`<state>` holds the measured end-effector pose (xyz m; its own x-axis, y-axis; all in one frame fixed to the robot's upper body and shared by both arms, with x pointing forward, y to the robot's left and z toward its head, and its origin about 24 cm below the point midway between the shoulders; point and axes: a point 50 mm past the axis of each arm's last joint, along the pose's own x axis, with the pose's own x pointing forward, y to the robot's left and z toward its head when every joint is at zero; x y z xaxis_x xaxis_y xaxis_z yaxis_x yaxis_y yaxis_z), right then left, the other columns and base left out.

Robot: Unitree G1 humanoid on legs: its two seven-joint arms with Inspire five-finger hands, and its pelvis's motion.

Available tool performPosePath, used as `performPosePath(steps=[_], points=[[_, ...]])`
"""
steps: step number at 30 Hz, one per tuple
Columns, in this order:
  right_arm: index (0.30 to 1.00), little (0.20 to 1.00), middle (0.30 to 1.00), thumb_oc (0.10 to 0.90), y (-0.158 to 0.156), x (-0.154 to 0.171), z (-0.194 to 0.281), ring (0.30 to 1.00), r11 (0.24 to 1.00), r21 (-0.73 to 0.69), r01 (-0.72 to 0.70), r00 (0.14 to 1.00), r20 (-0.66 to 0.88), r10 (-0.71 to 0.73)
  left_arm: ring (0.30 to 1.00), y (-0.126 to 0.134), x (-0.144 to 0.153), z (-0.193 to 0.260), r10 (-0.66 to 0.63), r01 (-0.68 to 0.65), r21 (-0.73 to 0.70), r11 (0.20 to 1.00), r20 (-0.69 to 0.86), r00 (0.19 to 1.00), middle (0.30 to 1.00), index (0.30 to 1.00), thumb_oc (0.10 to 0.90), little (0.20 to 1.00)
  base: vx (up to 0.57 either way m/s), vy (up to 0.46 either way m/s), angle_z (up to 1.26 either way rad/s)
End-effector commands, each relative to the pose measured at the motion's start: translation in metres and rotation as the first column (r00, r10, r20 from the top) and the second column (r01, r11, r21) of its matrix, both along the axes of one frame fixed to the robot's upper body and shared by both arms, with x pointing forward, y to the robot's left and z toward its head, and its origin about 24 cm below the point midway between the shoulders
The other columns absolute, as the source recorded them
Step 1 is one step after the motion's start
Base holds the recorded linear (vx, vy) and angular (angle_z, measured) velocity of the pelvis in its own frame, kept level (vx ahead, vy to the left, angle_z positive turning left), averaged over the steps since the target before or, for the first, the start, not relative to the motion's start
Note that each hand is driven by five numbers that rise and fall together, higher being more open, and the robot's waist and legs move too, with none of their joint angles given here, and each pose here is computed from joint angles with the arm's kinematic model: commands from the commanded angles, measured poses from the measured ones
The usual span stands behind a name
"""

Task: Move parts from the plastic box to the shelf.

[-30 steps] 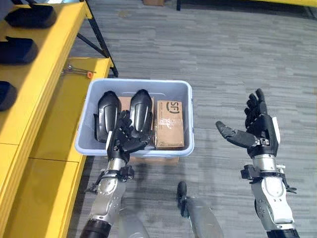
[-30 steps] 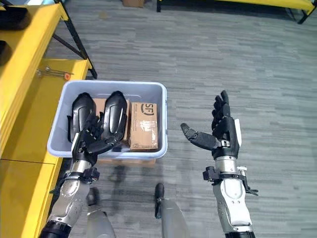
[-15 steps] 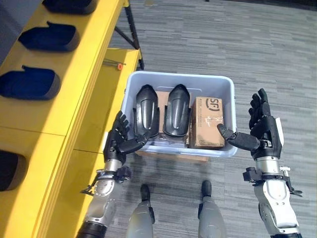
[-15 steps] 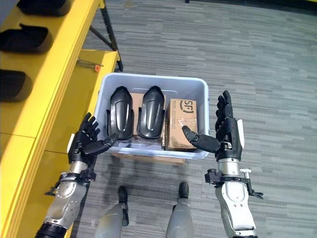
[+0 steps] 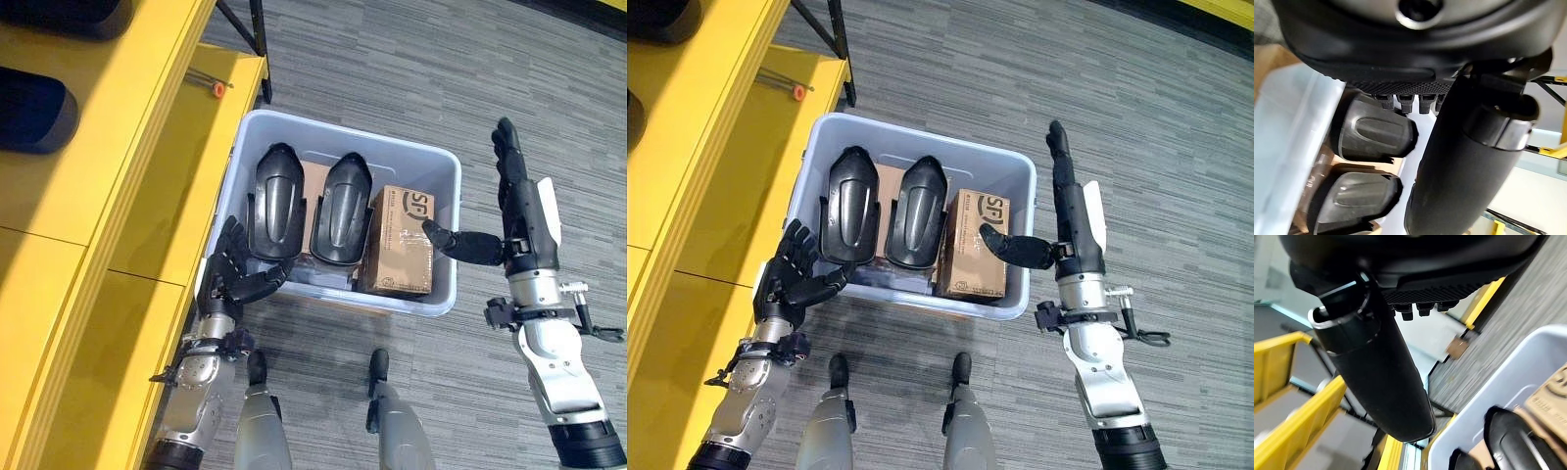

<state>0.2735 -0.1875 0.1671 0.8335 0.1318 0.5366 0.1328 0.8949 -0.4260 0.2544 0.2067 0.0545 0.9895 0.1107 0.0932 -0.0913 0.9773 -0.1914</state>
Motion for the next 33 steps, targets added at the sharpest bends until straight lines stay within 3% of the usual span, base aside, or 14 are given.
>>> performPosePath(steps=[1, 17, 33], points=[[1.000, 1.000, 1.000, 0.900, 0.013, 0.005, 0.045, 1.000, 0.999, -0.051, -0.017, 0.975, 0.220, 0.028, 1.000, -0.005, 0.005, 0.053, -0.025, 0.024, 0.008, 1.000, 0.262, 0.965, 1.000, 1.000, 0.900, 1.000, -0.01, -0.009, 0.04], [1.000, 1.000, 1.000, 0.900, 0.065, 0.029, 0.033, 1.000, 0.994, -0.074, -0.076, 0.985, 0.150, 0.087, 1.000, -0.013, 0.014, 0.054, 0.034, -0.036, 0.004, 0.999, 0.257, 0.966, 1.000, 1.000, 0.900, 1.000, -0.01, 0.004, 0.06], [1.000, 1.000, 1.000, 0.900, 0.073, 0.041, 0.030, 1.000, 0.984, -0.174, 0.043, 0.985, 0.170, -0.013, 1.000, -0.024, 0.021, 0.067, 0.038, -0.042, 0.008, 0.999, 0.307, 0.951, 1.000, 1.000, 0.900, 1.000, -0.01, 0.013, 0.02]])
